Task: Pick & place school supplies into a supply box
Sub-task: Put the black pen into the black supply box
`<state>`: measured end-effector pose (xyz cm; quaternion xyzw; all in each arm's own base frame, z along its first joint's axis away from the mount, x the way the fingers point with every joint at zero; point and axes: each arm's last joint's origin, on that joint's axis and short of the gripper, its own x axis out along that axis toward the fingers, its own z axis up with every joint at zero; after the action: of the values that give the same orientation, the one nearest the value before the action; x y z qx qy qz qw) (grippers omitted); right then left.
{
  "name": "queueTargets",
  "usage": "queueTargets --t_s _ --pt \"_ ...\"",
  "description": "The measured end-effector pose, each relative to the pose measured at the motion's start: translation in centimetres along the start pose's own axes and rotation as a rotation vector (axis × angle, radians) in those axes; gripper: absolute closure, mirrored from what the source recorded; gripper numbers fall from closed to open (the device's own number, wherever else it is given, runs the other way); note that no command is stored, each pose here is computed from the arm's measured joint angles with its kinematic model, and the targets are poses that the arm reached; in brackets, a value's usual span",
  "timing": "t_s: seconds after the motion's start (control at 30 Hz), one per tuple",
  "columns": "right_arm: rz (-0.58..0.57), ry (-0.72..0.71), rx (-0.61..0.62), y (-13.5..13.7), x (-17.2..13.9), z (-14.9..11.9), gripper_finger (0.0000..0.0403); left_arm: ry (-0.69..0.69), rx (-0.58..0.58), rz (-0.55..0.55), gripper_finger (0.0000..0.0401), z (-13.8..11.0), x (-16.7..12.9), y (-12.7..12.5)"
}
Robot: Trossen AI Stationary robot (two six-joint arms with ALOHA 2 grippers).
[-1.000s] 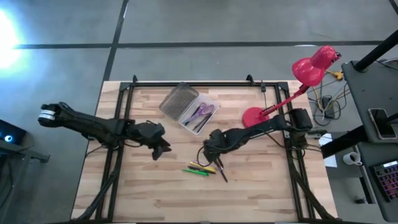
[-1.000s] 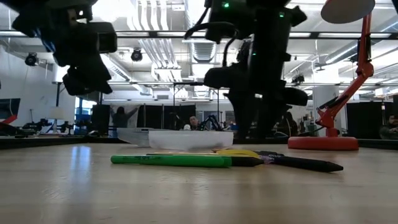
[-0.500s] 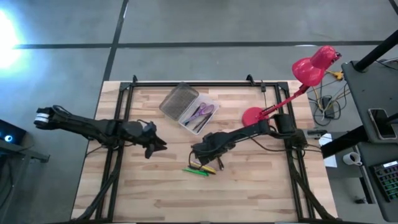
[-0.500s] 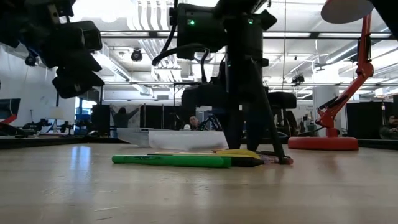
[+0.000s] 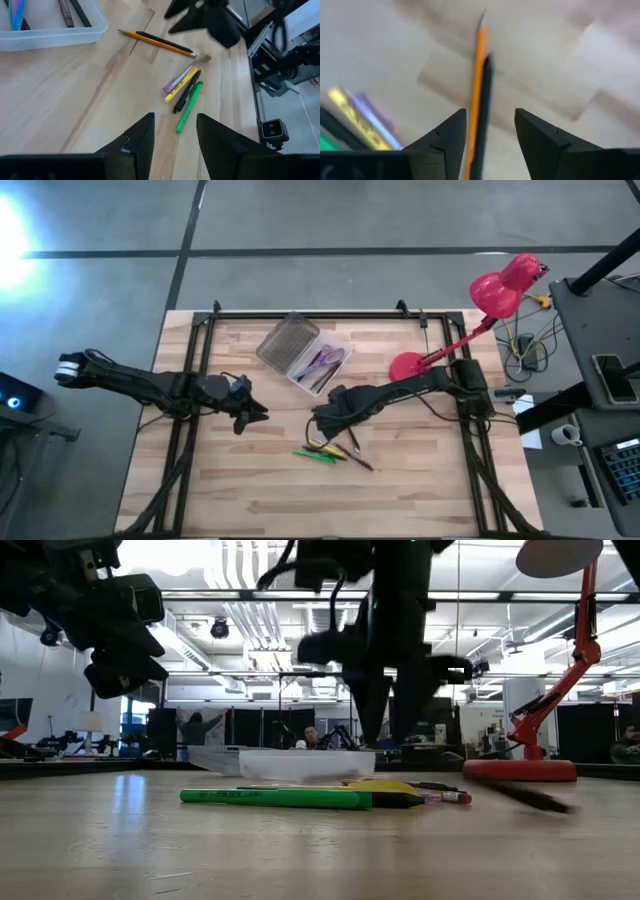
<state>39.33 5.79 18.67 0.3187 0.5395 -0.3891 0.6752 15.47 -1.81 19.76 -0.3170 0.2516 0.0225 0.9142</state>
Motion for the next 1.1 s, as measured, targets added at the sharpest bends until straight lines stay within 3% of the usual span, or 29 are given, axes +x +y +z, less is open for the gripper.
queueTargets --t_s 0.13,0.3,0.53,0.83,1.1 --pt "0.014 -0.121 -0.003 -0.9 -3.1 0.1 0.0235 -0.002 0.0 0.002 0.0271 0.0 0.0 0.0" --pt "0.013 -0.107 -0.09 -2.0 -4.6 -0.1 0.0236 -0.008 0.0 0.009 0.0271 0.0 0.0 0.0" --pt "-0.014 0.065 -0.096 -1.8 -0.4 -1.2 0.0255 -0.031 -0.001 0.037 0.0271 0.1 0.0 0.1" --pt "-0.052 0.072 -0.054 -0.9 2.4 -1.4 0.0281 -0.035 -0.001 0.043 0.0271 0.1 0.0 0.2" --pt "-0.049 0.099 -0.053 -0.4 3.7 -1.6 0.0276 -0.035 -0.001 0.043 0.0271 0.1 0.0 0.2"
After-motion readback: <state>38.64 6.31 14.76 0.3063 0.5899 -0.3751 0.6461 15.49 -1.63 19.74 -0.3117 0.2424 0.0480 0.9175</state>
